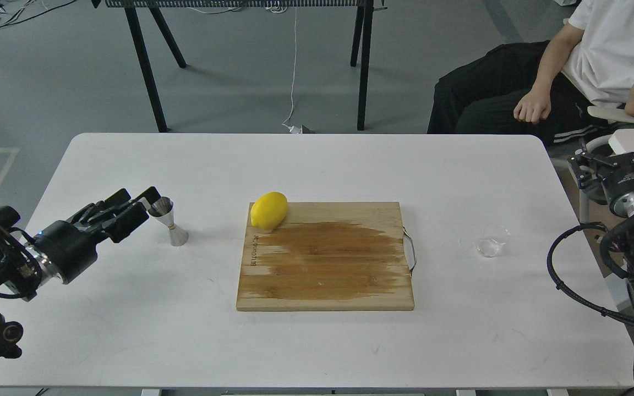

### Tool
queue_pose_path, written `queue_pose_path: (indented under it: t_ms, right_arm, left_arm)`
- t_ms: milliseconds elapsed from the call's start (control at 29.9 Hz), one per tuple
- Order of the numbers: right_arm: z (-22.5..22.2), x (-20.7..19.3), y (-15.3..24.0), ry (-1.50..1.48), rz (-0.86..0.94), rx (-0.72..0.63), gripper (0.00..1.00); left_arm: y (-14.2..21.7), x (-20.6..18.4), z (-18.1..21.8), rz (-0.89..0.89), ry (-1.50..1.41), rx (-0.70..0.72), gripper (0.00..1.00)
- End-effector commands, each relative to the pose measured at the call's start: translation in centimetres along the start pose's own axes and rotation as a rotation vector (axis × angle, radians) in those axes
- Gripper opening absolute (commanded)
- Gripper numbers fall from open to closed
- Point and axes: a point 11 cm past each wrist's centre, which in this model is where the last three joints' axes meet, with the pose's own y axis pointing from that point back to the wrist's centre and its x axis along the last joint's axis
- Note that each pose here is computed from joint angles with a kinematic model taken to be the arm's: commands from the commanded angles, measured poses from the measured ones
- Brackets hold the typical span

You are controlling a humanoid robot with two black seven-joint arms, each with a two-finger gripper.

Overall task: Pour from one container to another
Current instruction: 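Reach the left gripper down toward the metal jigger beside the board, then close the left gripper on the metal jigger and lift it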

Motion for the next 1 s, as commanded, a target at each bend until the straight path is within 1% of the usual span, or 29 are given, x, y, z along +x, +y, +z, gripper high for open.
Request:
queue_pose_path:
  t_ms: [0,67,200,301,367,601,701,768,835,902,935,968]
  right_arm:
    - [0.1,0.1,0.0,0.0,0.001,-0.002,1.0]
    - [0.1,0.0,0.0,-0.002,0.0,-0.001,1.0]
    - [0.0,-0.3,-0.1,-0.006,-0.011,0.001,1.0]
    - [0.1,-0.5,-0.1,-0.007,-0.017,-0.001,1.0]
    - [0.1,-0.5,-0.1,-0.007,-0.017,-0.001,1.0]
    - [0.2,0.0,0.2,-0.005,-0.008,-0.004,1.0]
    - [0.1,0.0,0.2,-0.005,-0.008,-0.002,1.0]
    - [0.0,0.0,0.1,-0.009,-0.008,0.003,1.0]
    - [0.0,0.1,0.2,-0.009,-0.005,0.002,1.0]
    - [0.0,0.2,0.3,-0.008,-0.002,0.001,1.0]
    - [0.0,0.2,0.3,-0.008,-0.002,0.001,1.0]
    - [0.0,0.3,0.4,-0.008,-0.001,0.001,1.0]
  left_arm:
    - [0.1,-4.2,-2.7,-0.074,-0.229,0.063,0.9]
    - [-0.8,-5.4,-2.7,-0.068,-0.261,0.065,0.9]
    - [-2.8,-6.3,-2.2,-0.045,-0.219,0.076,0.9]
    - [-4.4,-6.2,-2.5,-0.032,-0.206,0.1,0.89]
    - [-5.2,-6.3,-2.6,-0.03,-0.199,0.11,0.86]
    - [-6.3,-7.8,-3.2,-0.087,-0.207,0.133,0.84]
    - [-6.9,-8.0,-3.3,-0.078,-0.209,0.144,0.83]
    - [-7.5,-8.0,-2.8,-0.069,-0.202,0.136,0.78]
    - [-7.9,-8.3,-2.2,-0.065,-0.19,0.129,0.72]
    - [-8.2,-8.5,-1.8,-0.064,-0.181,0.125,0.6]
    - [-8.2,-8.7,-1.8,-0.066,-0.179,0.127,0.51]
    - [-8.2,-8.8,-1.9,-0.069,-0.179,0.132,0.46]
